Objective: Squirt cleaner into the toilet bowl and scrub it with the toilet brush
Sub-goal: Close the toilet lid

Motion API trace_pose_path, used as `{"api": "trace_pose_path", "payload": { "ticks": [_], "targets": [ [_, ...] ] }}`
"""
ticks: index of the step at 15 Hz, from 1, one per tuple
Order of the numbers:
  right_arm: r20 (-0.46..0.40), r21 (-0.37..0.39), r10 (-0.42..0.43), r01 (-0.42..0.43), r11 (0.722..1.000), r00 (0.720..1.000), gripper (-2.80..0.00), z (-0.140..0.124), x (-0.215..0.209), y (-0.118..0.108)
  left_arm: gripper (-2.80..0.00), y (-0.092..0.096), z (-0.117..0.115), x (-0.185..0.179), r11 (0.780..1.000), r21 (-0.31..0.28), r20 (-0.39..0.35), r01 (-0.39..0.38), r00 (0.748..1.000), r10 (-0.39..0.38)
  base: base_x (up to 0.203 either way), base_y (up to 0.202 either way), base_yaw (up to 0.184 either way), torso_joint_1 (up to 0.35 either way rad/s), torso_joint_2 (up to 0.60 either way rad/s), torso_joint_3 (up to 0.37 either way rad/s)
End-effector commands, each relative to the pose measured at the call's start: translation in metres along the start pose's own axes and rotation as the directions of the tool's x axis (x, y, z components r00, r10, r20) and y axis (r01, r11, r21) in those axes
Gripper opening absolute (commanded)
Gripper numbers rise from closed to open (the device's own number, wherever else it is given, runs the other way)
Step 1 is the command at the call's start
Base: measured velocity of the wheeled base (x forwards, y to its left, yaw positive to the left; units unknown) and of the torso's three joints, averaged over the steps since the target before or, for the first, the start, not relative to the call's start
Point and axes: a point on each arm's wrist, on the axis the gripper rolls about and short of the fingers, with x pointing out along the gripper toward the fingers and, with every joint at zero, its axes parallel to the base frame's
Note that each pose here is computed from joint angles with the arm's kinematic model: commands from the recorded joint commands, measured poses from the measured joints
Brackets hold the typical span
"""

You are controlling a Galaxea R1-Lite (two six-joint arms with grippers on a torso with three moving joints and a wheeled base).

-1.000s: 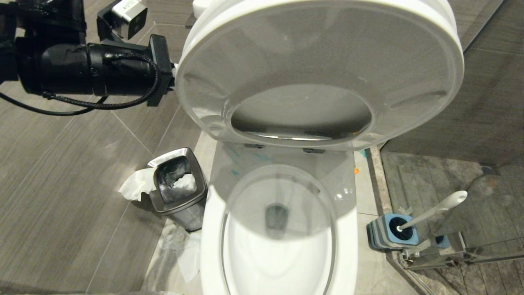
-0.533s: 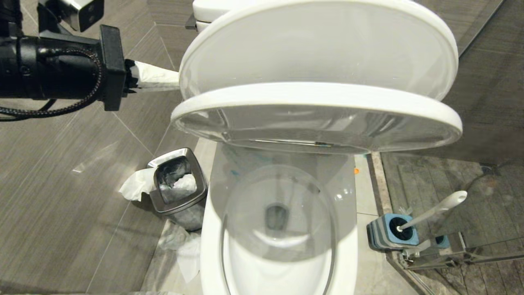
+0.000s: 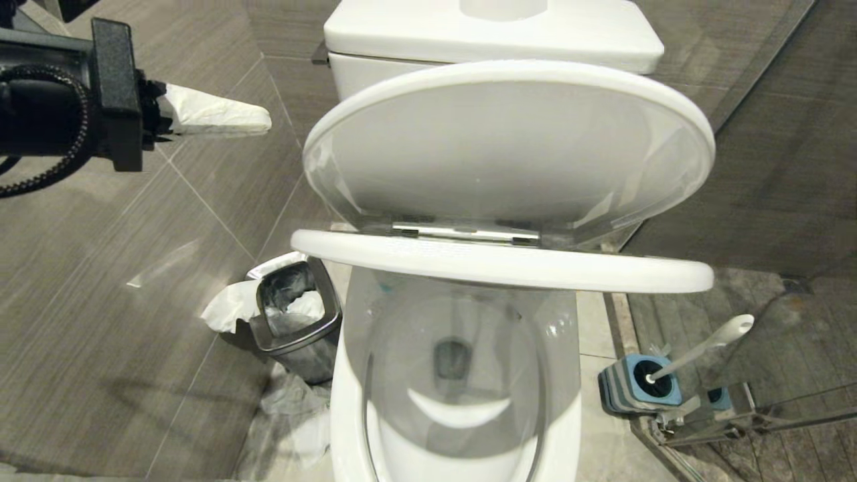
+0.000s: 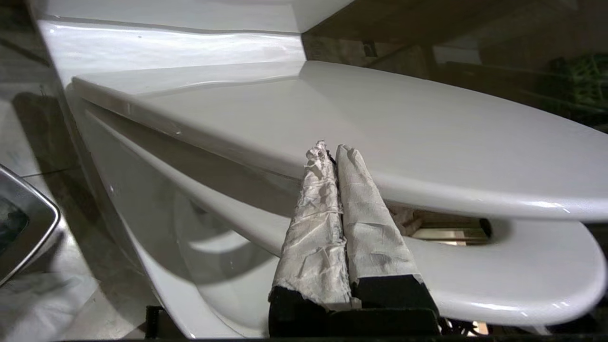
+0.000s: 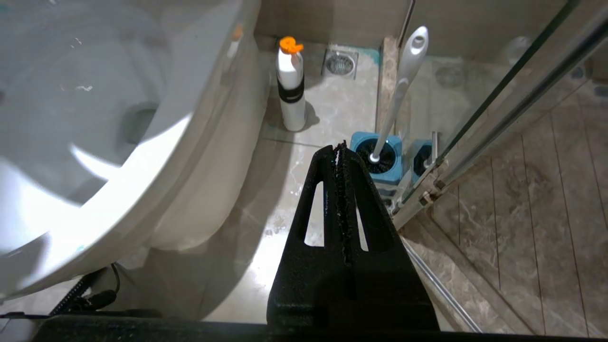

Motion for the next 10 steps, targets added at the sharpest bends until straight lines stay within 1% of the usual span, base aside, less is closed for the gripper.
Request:
{"api": "trace_pose_path", "payload": {
  "ticks": [1,4,10],
  "targets": [
    [-0.001,0.000,0.000,0.000,1.000,1.000,-2.80,0.0000,0.0000,0.0000,-2.80,-0.0112,-0.0038,-0.0076,1.000,0.001,-0.013,0.015,1.000,-0.015,0.000,0.000,0.000,-0.002,0.00,0.189],
    [-0.001,0.000,0.000,0.000,1.000,1.000,-2.80,0.0000,0.0000,0.0000,-2.80,-0.0149,-0.0051,-0.0079,1.000,0.005,-0.016,0.005,1.000,-0.005,0.000,0.000,0.000,0.000,0.00,0.197],
    [-0.001,0.000,0.000,0.000,1.000,1.000,-2.80,0.0000,0.0000,0.0000,-2.80,-0.0175,-0.0040,-0.0111,1.000,0.011,-0.006,0.007,1.000,-0.007,0.000,0.000,0.000,0.000,0.00,0.204]
  ]
}}
